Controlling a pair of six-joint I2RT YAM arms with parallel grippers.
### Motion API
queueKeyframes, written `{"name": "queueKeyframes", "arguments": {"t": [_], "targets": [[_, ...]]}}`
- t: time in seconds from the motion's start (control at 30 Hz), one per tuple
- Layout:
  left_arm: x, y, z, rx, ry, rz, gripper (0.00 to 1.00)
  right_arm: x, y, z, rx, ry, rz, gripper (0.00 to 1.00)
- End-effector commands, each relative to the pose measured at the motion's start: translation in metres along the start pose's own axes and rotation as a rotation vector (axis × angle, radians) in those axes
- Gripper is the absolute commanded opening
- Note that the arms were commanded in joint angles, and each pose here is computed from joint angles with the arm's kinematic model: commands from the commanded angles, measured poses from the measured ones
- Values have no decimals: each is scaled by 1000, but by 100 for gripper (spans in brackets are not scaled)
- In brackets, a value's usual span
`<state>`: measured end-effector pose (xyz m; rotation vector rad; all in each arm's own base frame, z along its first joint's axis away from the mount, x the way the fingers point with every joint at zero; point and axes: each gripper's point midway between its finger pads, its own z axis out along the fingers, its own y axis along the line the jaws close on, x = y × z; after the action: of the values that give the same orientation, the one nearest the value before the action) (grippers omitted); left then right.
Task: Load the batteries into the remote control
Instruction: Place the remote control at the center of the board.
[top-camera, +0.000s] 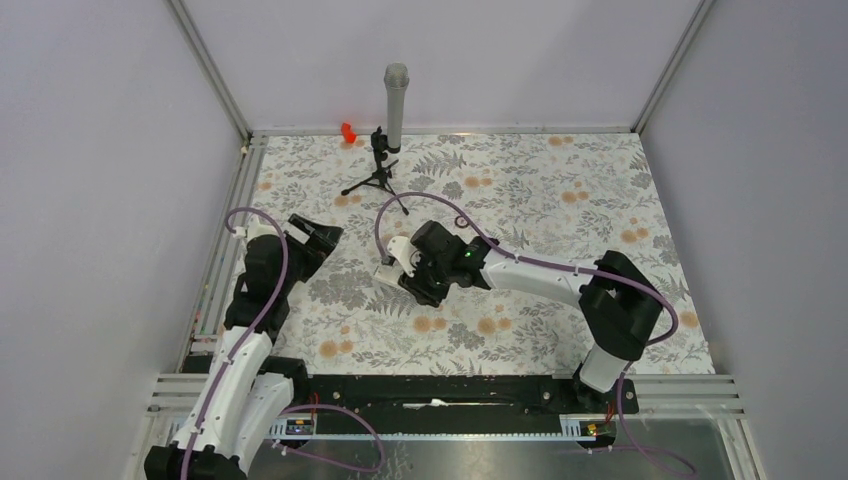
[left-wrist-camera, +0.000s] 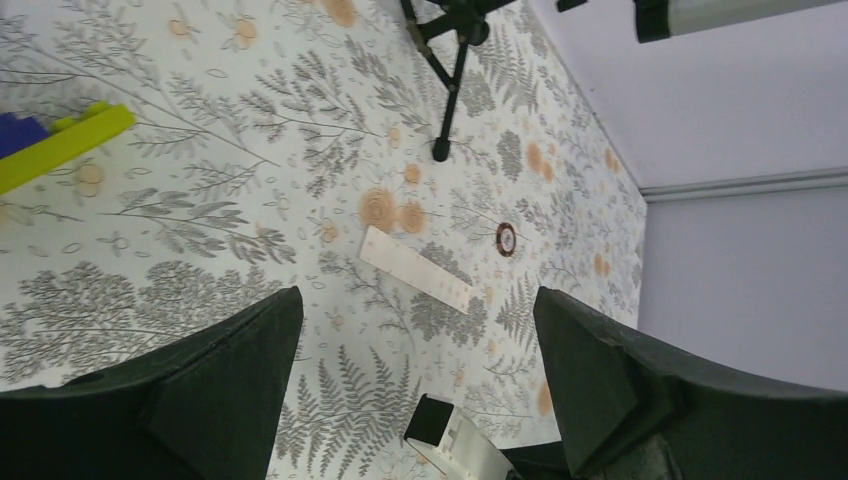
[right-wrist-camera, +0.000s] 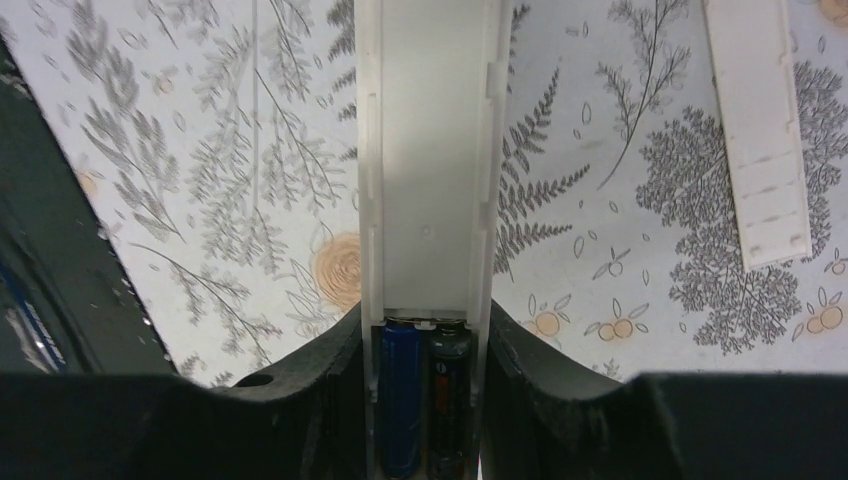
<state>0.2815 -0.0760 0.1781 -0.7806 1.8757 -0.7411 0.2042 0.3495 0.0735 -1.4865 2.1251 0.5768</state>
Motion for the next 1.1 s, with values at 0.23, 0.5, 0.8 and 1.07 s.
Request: {"name": "queueKeyframes", "arguments": {"t": [0.23,0.5,0.8,1.07], "targets": [[-4,-2,-3,26,41,61,91,43,3,3,-80,275,-124,19],[3,-2,0,50,77,52,91,64,0,7,-80,349,-134,25],[5,-6,1,79,89,45,91,86,-7,17,-58,448,-125,32],[5,-10,3,103,90,47,91,85,-5,14,-60,451,-108,58]]}}
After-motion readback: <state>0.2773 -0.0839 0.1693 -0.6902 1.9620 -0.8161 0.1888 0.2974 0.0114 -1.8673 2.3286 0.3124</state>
